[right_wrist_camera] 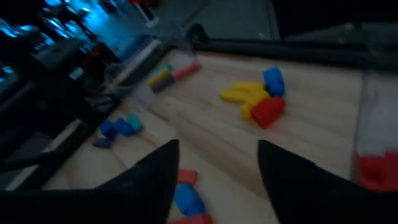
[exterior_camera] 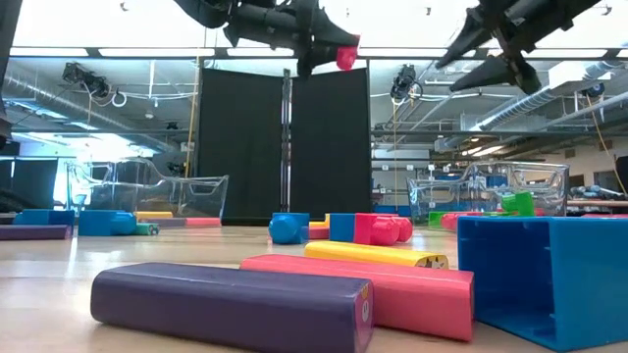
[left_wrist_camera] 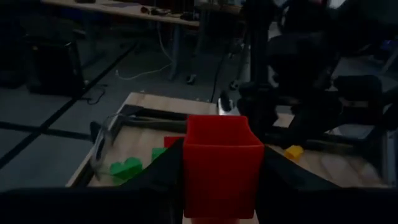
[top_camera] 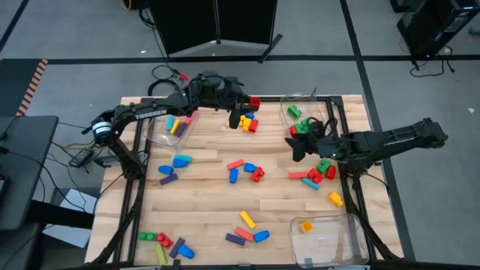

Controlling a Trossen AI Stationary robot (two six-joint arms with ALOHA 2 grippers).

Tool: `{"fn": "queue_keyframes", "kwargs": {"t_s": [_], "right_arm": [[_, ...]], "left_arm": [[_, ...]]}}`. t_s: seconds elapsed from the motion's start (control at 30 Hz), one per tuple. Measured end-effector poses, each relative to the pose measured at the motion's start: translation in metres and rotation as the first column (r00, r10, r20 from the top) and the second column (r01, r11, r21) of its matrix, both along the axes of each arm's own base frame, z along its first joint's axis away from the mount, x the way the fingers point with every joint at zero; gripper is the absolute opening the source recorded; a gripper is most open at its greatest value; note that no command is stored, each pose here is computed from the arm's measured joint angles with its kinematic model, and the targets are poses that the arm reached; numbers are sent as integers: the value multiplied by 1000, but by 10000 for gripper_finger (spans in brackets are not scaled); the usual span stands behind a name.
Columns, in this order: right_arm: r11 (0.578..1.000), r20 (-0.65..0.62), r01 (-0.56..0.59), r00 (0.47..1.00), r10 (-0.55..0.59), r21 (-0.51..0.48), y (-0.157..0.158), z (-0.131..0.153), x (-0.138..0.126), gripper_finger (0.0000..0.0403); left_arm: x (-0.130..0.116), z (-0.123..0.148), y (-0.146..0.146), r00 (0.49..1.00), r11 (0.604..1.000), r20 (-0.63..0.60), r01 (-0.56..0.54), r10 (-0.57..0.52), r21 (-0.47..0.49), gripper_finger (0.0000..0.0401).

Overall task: Sort blocks by size
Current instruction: Put the yellow 1 stud game piece into the bottom transparent bin

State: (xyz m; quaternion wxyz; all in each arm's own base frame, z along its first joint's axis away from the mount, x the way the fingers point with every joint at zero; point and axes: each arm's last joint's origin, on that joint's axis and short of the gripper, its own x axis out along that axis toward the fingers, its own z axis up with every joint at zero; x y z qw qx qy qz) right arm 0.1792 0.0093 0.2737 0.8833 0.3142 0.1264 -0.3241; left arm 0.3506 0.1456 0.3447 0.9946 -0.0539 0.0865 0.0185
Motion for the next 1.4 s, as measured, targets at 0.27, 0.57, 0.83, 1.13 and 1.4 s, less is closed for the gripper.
{"fn": "queue_keyframes", "kwargs": {"t_s": [0.27,0.57,0.83,1.13,1.4], "right_arm": [[994,89,-64,994,71,-84,0,13,7,368],[957,52,-203,975,218,-207,-2,19,11,378],[836,70,-354,906,418,-419,-4,35,18,362],[795,6,-424,881,473,-433,-8,35,31,334],[788,-7,-424,882,471,-446,-10,36,32,294]], "left_arm": [[12,5,-28,999,1000,47,23,-22,-22,138],[24,15,-67,989,999,141,-33,38,-40,138],[38,8,-90,984,997,175,-24,37,-75,138],[72,4,-102,979,995,203,24,-3,-99,138],[95,-2,-100,988,993,147,56,-39,-108,138]]}}
